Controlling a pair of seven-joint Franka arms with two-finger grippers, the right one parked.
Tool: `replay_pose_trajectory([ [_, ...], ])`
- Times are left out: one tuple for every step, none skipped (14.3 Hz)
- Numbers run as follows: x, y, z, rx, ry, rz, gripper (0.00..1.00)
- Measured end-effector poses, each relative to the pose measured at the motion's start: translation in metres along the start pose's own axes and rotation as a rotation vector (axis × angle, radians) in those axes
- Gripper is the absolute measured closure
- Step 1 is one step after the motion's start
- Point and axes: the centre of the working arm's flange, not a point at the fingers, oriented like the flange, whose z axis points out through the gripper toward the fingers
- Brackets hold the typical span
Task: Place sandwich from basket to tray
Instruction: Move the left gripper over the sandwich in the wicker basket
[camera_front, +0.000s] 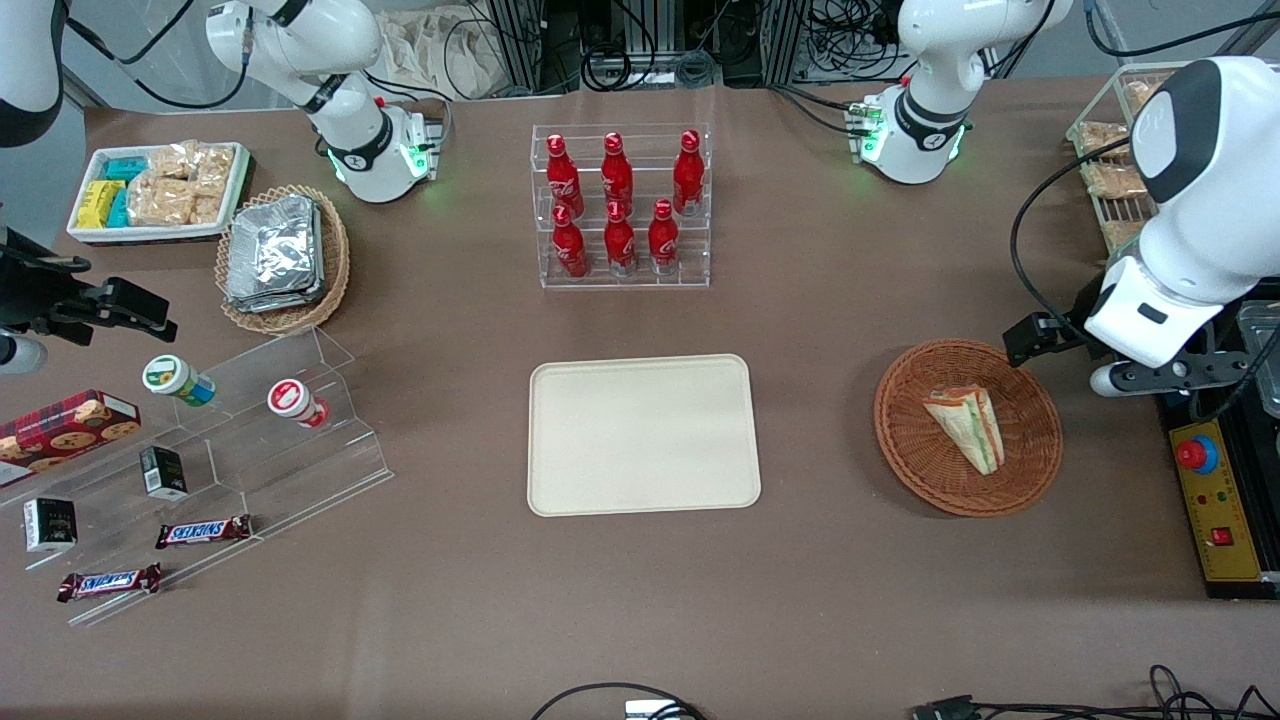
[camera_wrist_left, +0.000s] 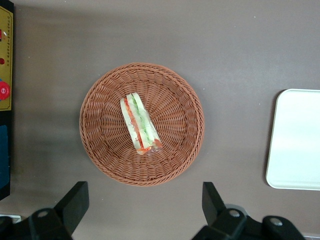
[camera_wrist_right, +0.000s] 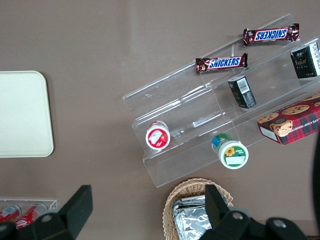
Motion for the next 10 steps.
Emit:
replay_pose_trajectory([
  [0.000,0.000,0.000,0.001,0.002,0.000,0.00],
  [0.001,0.000,0.000,0.001,0.006,0.000,0.00],
  [0.001,0.000,-0.001,0.000,0.009,0.000,0.00],
  [0.001,-0.001,-0.001,0.000,0.011,-0.002,0.00],
  [0.002,-0.002,0.000,-0.001,0.010,-0.017,0.00],
  [0.002,-0.004,0.003,-0.001,0.004,-0.051,0.00],
  [0.002,-0.006,0.007,-0.001,-0.002,-0.092,0.00],
  [0.003,-0.006,0.013,-0.001,-0.005,-0.130,0.00],
  [0.004,-0.007,0.021,-0.003,-0.006,-0.165,0.00],
  [0.006,-0.009,0.032,-0.005,-0.009,-0.200,0.00],
])
